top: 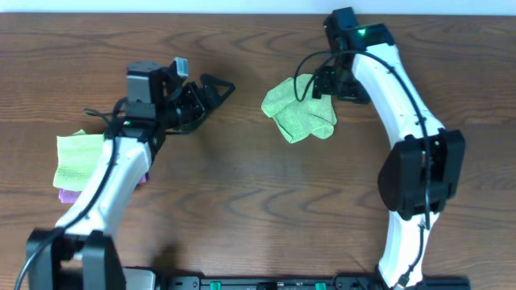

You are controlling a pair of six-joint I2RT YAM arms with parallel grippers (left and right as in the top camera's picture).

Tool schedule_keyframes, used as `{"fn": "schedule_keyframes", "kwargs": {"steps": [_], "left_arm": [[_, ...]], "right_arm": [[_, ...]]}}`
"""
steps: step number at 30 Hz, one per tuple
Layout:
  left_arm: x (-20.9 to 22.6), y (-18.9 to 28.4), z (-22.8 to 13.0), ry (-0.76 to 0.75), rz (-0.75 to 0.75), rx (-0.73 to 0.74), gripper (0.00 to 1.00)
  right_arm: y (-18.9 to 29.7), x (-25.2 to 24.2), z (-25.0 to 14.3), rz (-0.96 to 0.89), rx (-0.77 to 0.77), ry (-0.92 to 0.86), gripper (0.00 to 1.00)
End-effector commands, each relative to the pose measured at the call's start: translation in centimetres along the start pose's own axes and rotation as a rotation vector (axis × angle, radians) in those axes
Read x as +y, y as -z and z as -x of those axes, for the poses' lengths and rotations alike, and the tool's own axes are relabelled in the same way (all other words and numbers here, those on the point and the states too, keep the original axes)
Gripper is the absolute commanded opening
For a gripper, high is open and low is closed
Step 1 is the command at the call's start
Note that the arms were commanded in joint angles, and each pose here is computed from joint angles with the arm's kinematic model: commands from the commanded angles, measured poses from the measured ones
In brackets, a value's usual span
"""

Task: Fold the cloth
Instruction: 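Reach the left gripper to the hanging cloth and grasp another corner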

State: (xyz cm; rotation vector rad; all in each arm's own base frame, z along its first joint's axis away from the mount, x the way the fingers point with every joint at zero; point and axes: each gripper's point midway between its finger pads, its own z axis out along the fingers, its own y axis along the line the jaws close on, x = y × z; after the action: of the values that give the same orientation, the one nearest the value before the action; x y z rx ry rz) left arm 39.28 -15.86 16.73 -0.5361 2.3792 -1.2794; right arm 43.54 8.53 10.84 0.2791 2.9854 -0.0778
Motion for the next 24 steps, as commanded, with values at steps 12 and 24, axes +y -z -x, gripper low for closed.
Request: {"fn": "schedule_keyframes", "kwargs": {"steps": [12,24], "left_arm": [[1.2,-7.9,-3.1,0.069,0.225,0.079,0.96],[3.0,-11.7,-6.8,0.107,0.309,0.19,0.96]], "right_arm": [[2.0,-0.5,0.3,0.008,-0.033,-0.025,0.8],[2.0,-0.5,0.2,0.012,-0.025,-0.041,0.77]]}}
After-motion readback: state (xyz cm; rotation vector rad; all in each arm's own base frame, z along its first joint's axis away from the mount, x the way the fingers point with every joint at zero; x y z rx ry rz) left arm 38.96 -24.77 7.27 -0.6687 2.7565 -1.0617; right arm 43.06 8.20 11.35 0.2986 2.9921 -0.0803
